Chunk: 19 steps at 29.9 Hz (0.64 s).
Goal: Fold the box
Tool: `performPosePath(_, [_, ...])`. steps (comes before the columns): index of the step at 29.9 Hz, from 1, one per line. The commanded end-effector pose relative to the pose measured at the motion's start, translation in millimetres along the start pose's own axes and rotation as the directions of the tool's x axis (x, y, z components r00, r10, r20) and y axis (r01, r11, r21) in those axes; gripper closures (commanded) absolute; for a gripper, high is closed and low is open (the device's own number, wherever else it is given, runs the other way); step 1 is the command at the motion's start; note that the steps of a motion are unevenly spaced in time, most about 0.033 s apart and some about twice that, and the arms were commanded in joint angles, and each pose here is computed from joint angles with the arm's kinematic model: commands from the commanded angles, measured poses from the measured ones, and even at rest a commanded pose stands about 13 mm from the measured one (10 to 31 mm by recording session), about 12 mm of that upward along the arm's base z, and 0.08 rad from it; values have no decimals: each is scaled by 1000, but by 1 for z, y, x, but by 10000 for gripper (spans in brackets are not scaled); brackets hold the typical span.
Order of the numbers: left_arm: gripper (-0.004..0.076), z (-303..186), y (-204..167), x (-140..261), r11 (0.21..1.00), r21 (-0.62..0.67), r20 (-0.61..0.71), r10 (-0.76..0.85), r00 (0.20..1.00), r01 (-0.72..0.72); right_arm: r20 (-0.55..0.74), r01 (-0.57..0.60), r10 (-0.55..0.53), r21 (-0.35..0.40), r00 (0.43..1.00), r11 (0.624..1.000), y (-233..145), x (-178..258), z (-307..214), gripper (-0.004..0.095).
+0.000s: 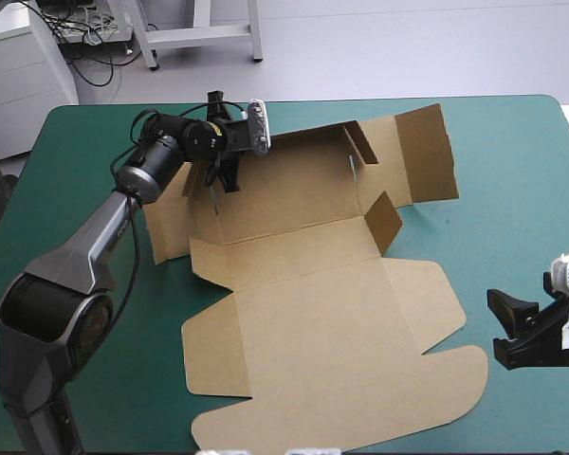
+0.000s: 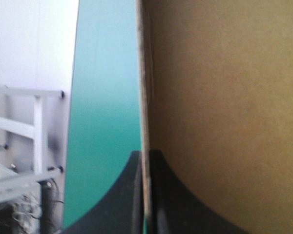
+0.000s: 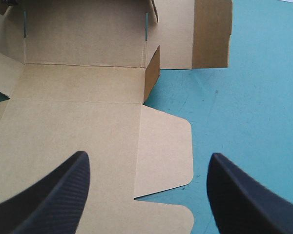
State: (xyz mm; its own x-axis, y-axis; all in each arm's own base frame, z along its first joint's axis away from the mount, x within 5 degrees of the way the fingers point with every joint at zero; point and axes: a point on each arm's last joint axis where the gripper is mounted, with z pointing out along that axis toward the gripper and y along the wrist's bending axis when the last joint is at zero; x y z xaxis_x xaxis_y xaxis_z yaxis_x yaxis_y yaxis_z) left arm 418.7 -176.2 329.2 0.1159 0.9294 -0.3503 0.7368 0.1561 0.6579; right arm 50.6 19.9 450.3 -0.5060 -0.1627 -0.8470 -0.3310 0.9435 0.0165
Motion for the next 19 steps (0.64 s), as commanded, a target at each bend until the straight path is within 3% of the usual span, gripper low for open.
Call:
performPosePath(1, [756,-32,17,-37,969,-201,119,172,978,-146,6,3,-3,12,1000,1000,-1,-5,-1,278])
performPosePath(6, [756,-33,5,-64,949,-218,167,265,950,-226,-6,8,-8,39,1000,999,-4,-6,3,278])
performPosePath(11, [756,-33,-15,-86,955,-149,198,282,939,-255,-28,-6,10,137,1000,990,-13,-8,9,278])
performPosePath(15, [756,-36,-28,-100,962,-129,145,259,955,-241,-40,-10,18,204,999,979,-20,-9,13,278])
performPosePath(19, [756,-45,-39,-109,964,-184,123,215,969,-191,-44,-19,29,210,999,977,-20,-9,14,278])
